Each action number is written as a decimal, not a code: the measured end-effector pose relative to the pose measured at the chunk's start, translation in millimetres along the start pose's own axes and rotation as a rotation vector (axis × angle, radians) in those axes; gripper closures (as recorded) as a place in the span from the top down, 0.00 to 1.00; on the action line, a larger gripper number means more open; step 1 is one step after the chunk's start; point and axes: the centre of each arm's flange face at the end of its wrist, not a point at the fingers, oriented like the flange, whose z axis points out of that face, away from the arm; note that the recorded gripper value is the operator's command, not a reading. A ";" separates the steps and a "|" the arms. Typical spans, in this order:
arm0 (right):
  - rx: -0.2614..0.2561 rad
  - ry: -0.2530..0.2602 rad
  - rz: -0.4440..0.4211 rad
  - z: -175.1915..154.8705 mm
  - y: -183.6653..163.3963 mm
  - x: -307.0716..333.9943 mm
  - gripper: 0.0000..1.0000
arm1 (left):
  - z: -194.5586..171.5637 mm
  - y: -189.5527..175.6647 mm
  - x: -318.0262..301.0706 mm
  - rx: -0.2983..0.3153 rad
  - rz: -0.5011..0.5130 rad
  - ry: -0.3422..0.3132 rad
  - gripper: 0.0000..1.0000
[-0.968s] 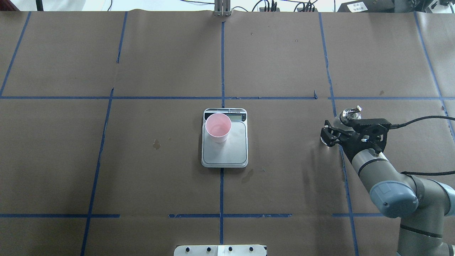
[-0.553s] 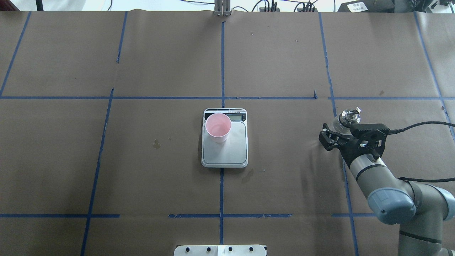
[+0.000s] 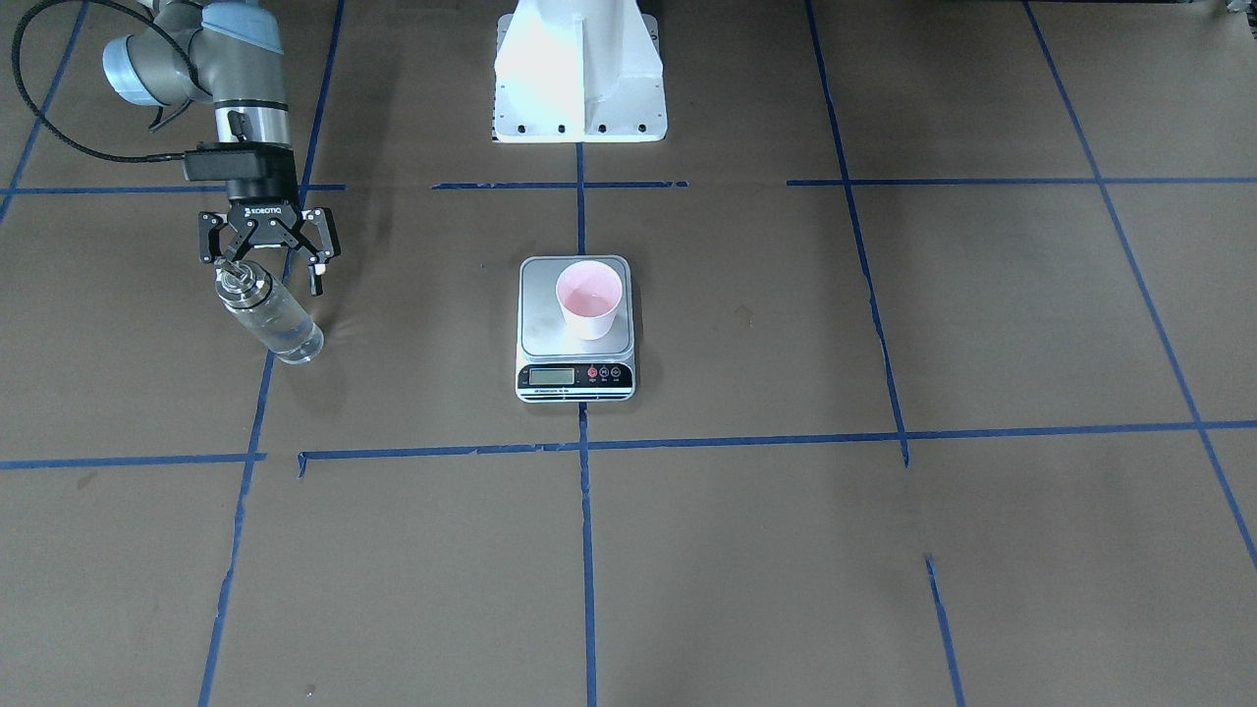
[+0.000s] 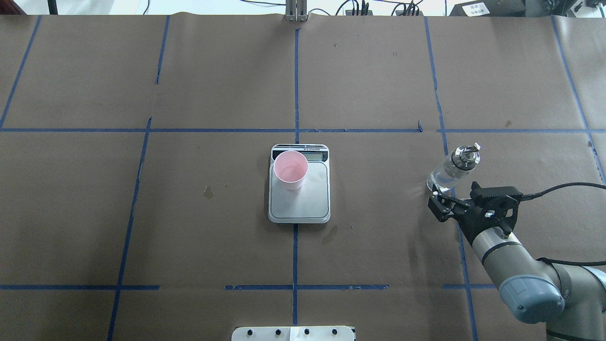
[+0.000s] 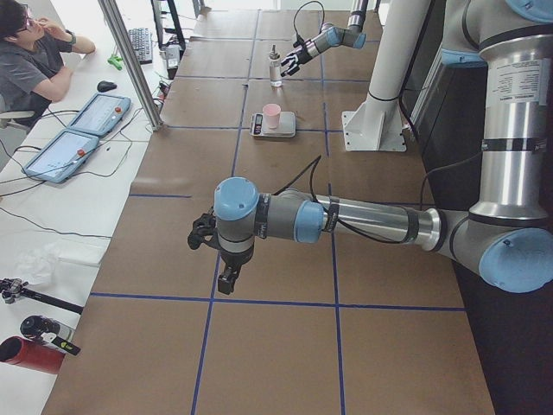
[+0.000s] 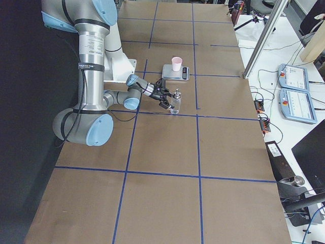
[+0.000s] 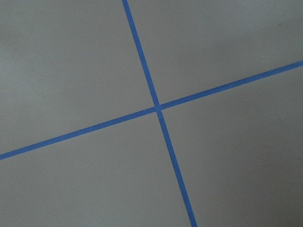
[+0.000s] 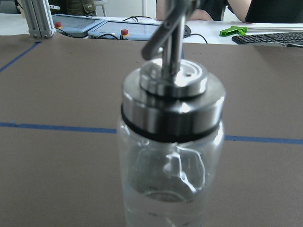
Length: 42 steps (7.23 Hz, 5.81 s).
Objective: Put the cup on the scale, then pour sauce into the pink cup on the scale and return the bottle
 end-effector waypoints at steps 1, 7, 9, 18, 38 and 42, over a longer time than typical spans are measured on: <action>-0.001 -0.016 -0.006 -7.9 9.5 4.0 1.00 | 0.2 0.2 -0.1 0.000 0.000 0.000 1.00; -0.122 -0.082 -0.076 -28.2 -6.7 138.5 1.00 | 0.7 0.0 0.8 0.001 0.002 0.005 1.00; -0.222 -0.052 -0.162 4.8 -64.3 210.4 1.00 | 1.6 1.2 -0.1 -0.001 -0.001 0.008 1.00; -0.795 -0.049 -0.138 101.5 -253.1 507.7 1.00 | 34.9 38.7 -23.0 -0.074 -0.087 0.044 1.00; -0.883 -0.017 -0.075 55.4 -279.4 466.5 1.00 | 27.3 35.3 -19.8 -0.056 -0.070 0.037 1.00; -0.891 -0.013 -0.070 55.8 -275.5 469.6 1.00 | 27.9 36.5 -20.0 -0.058 -0.071 0.037 1.00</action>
